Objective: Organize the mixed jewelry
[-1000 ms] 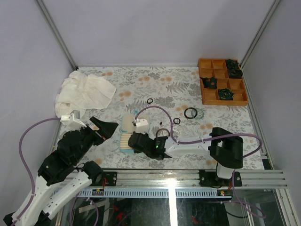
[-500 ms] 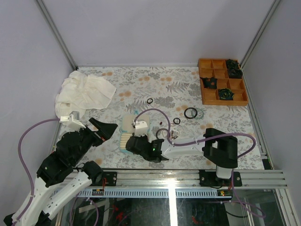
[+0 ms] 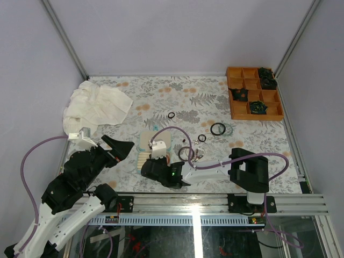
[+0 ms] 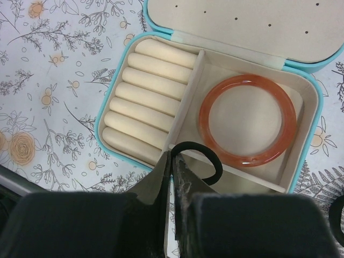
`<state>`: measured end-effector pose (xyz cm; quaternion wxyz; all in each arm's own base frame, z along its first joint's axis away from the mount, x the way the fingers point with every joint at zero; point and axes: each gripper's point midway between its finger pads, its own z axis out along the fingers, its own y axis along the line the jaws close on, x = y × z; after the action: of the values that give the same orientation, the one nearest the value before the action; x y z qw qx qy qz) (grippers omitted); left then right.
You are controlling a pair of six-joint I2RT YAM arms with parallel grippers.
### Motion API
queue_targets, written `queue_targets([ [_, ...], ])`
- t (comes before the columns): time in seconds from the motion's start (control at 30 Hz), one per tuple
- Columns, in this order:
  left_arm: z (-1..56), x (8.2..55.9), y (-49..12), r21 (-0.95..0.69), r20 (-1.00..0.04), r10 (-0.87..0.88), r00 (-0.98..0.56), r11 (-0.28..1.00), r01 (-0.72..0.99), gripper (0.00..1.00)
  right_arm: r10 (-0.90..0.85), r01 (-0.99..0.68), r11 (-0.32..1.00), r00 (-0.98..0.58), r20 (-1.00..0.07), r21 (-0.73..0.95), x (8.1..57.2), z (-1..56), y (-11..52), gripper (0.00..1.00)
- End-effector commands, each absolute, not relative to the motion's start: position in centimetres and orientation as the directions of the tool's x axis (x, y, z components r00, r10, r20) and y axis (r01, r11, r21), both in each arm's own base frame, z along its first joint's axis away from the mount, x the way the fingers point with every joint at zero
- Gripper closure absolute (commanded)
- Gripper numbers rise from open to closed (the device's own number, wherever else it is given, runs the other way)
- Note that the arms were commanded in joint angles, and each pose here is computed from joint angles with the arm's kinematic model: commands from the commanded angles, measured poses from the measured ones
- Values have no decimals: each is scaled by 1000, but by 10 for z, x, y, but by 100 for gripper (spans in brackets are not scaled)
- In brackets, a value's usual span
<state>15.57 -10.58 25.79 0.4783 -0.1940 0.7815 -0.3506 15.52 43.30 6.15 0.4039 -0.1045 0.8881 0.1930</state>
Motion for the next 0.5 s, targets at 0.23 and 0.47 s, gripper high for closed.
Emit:
queue_targets([
  [0.23, 262, 155, -104, -732, -622, -636, -456, 680, 50, 0, 16, -305, 921, -596, -803, 244, 163, 79, 440, 92],
  [0.47, 262, 155, -104, -733, -621, -638, -455, 678, 49, 0, 9, -302, 927, -576, -817, 224, 164, 82, 436, 92],
])
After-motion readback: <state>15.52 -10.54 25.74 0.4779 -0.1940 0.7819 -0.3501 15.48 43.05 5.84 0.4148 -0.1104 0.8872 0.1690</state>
